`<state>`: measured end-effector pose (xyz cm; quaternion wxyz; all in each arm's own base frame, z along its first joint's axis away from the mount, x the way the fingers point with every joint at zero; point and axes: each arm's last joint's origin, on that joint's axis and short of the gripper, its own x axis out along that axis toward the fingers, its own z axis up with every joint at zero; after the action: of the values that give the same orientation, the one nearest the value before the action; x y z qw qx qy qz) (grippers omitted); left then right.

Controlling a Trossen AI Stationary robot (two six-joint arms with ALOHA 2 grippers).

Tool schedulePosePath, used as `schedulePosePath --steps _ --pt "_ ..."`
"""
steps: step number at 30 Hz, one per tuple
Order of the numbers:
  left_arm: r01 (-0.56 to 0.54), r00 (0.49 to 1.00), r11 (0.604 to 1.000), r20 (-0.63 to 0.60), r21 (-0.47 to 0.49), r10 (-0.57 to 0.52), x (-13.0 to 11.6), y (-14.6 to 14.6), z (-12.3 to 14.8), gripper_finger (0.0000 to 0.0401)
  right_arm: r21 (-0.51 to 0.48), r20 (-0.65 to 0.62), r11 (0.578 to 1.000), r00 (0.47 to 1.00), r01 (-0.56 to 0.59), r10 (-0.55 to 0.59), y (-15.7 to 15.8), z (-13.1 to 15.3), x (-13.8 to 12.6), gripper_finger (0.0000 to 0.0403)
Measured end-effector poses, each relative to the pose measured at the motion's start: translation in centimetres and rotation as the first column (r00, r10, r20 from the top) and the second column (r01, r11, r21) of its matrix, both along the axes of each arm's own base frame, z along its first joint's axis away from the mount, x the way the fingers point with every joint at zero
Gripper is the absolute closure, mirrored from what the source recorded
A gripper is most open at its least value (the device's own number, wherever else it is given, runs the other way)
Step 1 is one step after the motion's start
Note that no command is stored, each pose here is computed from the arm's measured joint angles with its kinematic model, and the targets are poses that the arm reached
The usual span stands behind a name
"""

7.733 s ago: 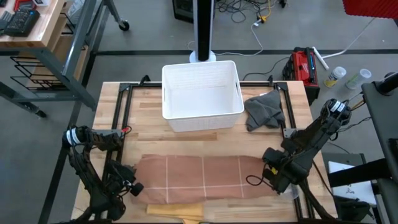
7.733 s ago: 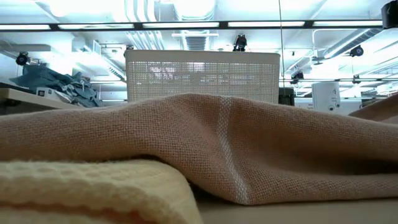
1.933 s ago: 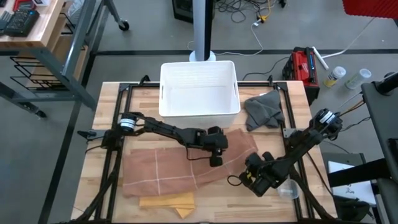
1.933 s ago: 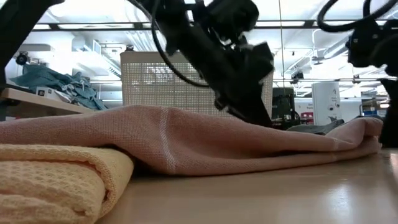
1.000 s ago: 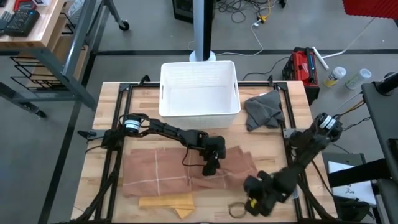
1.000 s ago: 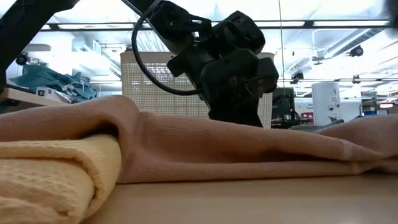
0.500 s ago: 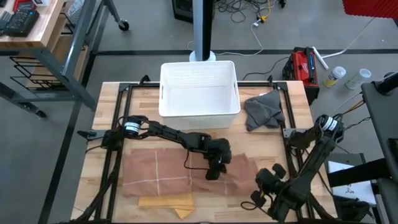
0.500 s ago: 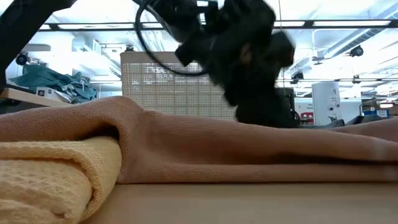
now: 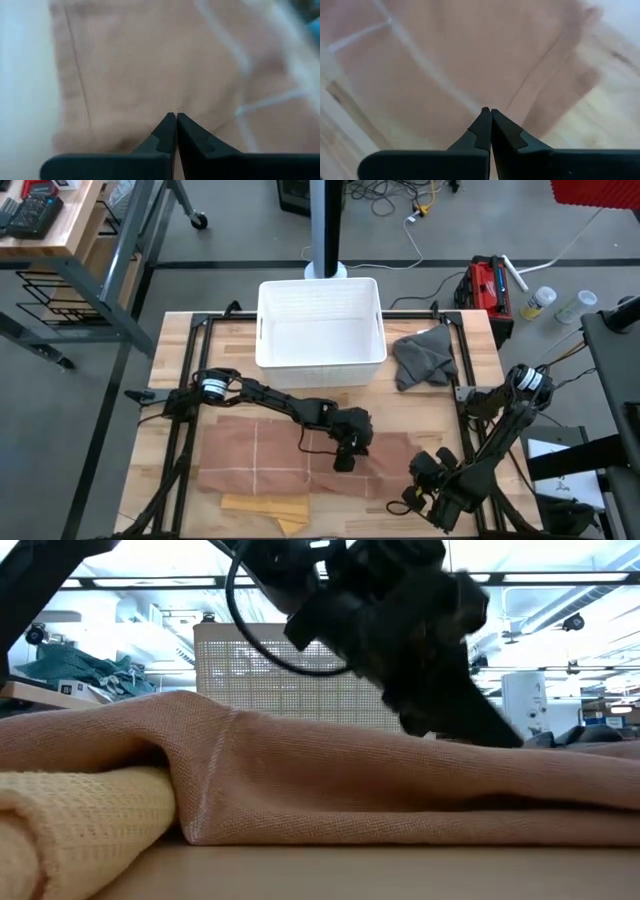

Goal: Fold towel
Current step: Fold the brown squared towel

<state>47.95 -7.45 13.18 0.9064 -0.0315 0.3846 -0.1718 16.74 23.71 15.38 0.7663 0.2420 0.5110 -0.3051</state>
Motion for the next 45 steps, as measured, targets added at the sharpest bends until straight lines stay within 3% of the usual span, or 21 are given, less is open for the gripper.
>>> schedulePosePath --steps 3,5,10,15,23,28,38,45 --pt "-0.097 0.992 0.990 -0.066 0.100 0.104 -0.4 0.8 -0.6 0.0400 0.037 -0.009 0.999 1.000 -0.015 0.015 0.3 0.0 0.0 0.0403" --pt "-0.120 0.989 0.986 -0.072 0.117 0.129 -0.5 1.2 -0.4 0.0400 0.040 -0.011 0.999 1.000 -0.022 0.023 0.4 0.0 0.0 0.0403" --pt "-0.014 1.000 0.999 -0.024 -0.039 0.013 0.1 0.7 1.2 0.0397 -0.036 0.033 0.997 0.997 -0.065 0.066 0.1 0.1 0.1 0.0403" --pt "0.141 0.990 0.975 0.041 -0.171 -0.136 0.7 -0.7 3.6 0.0400 -0.118 -0.003 0.992 0.999 -0.034 0.034 -0.8 0.3 -0.1 0.0403" --pt "0.177 0.984 0.969 0.042 -0.174 -0.172 0.6 -1.6 3.7 0.0398 -0.235 -0.077 0.972 0.996 0.020 -0.039 -3.0 0.5 0.3 0.0400" --pt "0.136 0.991 0.980 0.034 -0.147 -0.133 0.6 -1.4 3.5 0.0397 -0.264 -0.150 0.964 0.989 -0.028 -0.012 -5.0 0.5 2.4 0.0361" --pt "0.133 0.989 0.970 -0.030 -0.204 -0.142 0.1 -1.6 3.5 0.0321 -0.222 -0.322 0.967 0.946 -0.122 0.045 -9.2 0.3 5.5 0.0250" --pt "0.141 0.977 0.965 -0.125 -0.219 -0.171 -1.6 -2.1 5.4 0.0277 -0.180 -0.280 0.973 0.955 -0.148 0.093 -10.0 0.7 4.6 0.0251"
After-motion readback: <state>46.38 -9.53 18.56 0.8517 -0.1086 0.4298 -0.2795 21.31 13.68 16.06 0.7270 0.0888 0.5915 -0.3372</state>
